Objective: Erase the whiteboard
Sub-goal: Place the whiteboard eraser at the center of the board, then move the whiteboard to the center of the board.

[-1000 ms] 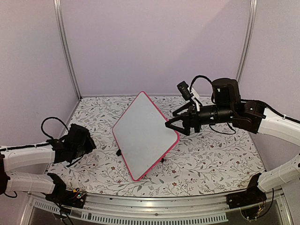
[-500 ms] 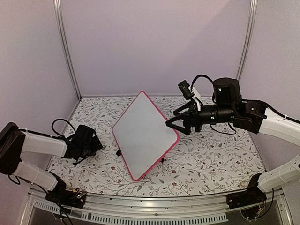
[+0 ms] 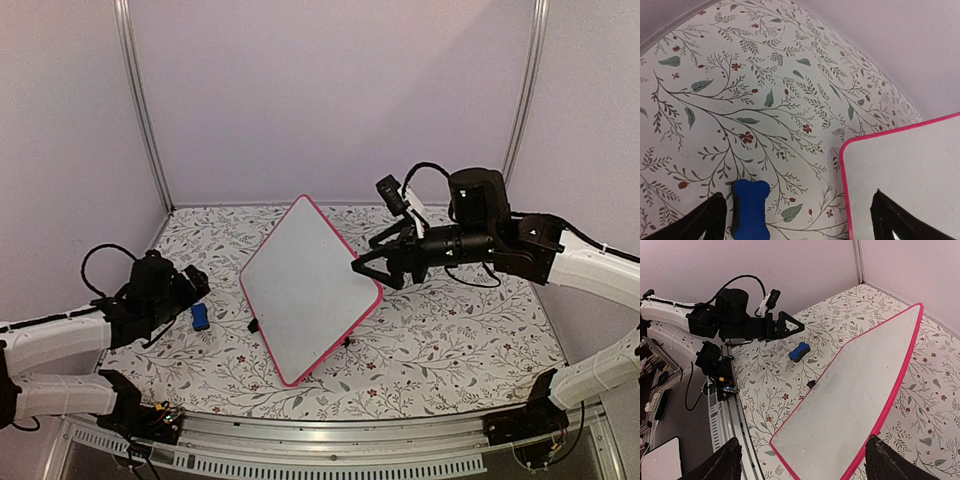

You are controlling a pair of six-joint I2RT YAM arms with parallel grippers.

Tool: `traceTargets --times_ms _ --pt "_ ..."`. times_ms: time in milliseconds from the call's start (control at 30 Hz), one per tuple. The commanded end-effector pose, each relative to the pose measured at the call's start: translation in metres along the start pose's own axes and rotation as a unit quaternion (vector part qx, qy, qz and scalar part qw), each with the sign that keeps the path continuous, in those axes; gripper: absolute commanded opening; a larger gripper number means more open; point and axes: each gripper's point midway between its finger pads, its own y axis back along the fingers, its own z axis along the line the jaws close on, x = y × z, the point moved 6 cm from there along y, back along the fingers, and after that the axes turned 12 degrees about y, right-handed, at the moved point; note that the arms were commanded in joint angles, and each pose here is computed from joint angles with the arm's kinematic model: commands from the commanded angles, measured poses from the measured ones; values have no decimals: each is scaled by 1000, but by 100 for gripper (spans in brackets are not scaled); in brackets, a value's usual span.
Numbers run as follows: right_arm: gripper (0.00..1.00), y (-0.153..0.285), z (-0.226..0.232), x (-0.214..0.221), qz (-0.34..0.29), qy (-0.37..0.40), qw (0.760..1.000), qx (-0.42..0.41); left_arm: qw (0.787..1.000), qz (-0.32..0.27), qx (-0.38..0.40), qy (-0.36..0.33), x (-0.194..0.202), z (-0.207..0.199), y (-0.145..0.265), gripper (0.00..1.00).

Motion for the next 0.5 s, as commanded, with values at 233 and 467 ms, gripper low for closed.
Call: traceTargets --times_ms 233,467 --pt "83 -11 -13 23 36 -38 997 50 980 11 124 -154 20 -43 47 94" --pt "83 -15 -20 50 71 -75 991 81 964 42 162 -207 62 -51 60 86"
